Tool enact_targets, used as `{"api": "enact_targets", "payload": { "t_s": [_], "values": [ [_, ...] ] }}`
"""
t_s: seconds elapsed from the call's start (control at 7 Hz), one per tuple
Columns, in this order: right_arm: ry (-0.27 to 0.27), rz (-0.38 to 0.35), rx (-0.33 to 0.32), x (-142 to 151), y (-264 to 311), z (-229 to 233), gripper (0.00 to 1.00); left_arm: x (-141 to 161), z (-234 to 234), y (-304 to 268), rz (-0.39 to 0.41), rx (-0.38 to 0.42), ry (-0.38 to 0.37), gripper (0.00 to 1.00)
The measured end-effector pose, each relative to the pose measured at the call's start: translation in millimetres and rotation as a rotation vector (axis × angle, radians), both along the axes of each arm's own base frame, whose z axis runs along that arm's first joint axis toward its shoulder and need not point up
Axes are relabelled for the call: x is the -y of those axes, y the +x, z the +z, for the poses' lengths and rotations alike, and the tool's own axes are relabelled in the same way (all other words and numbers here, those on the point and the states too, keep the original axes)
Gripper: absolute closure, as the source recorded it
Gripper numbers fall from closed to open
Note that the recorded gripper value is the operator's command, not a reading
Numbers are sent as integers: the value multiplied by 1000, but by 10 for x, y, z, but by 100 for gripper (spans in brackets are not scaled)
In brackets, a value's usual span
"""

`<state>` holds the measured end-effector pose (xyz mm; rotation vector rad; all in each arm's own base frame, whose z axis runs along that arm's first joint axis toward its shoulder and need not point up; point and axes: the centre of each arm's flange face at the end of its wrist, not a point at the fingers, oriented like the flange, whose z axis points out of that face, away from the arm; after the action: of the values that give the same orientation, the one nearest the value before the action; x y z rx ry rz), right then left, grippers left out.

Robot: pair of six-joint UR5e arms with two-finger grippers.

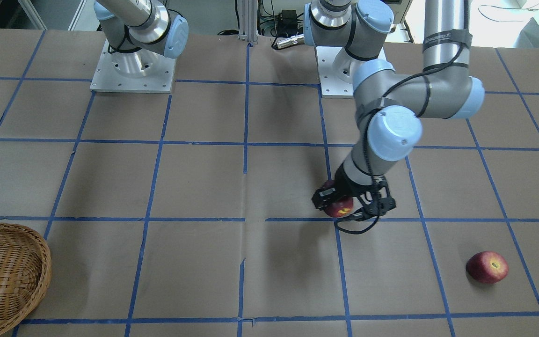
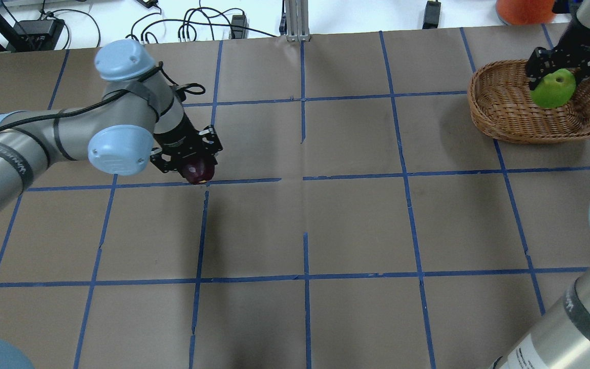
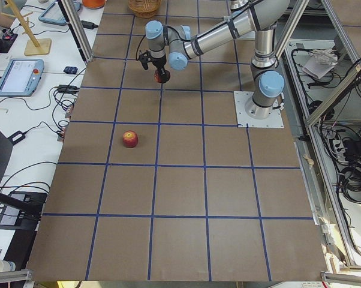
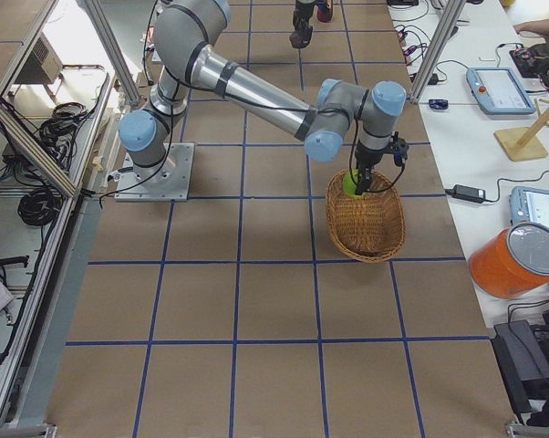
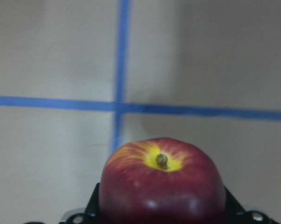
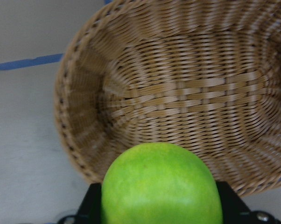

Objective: Put all apples into basket
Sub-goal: 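Set the purple apple at center and open left gripper while right releases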

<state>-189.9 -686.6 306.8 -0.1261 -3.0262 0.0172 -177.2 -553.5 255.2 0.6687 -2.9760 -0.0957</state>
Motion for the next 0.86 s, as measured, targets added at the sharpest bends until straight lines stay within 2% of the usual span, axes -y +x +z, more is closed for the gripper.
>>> {"api": "enact_targets", "payload": {
  "t_s": [0.14,0.29,0.43,0.71,0.86],
  "values": [
    [-16,31,-22,23,-352,-222,99,-38,-93,-639,96,-69,-19,71],
    [-24,42,-40,33,-553,-377,59,-86,-257,-1128,144,-124,-41,45],
    [-29,40,-50,33,-677,-478,1,-147,-439,-1436,146,-145,-46,0],
    [-44,26,-56,41,-841,-614,0,-206,-605,-1645,98,-148,-50,0],
    [-45,26,-60,35,-860,-599,0,-188,-532,-1640,76,-149,-59,0]
  ]
}}
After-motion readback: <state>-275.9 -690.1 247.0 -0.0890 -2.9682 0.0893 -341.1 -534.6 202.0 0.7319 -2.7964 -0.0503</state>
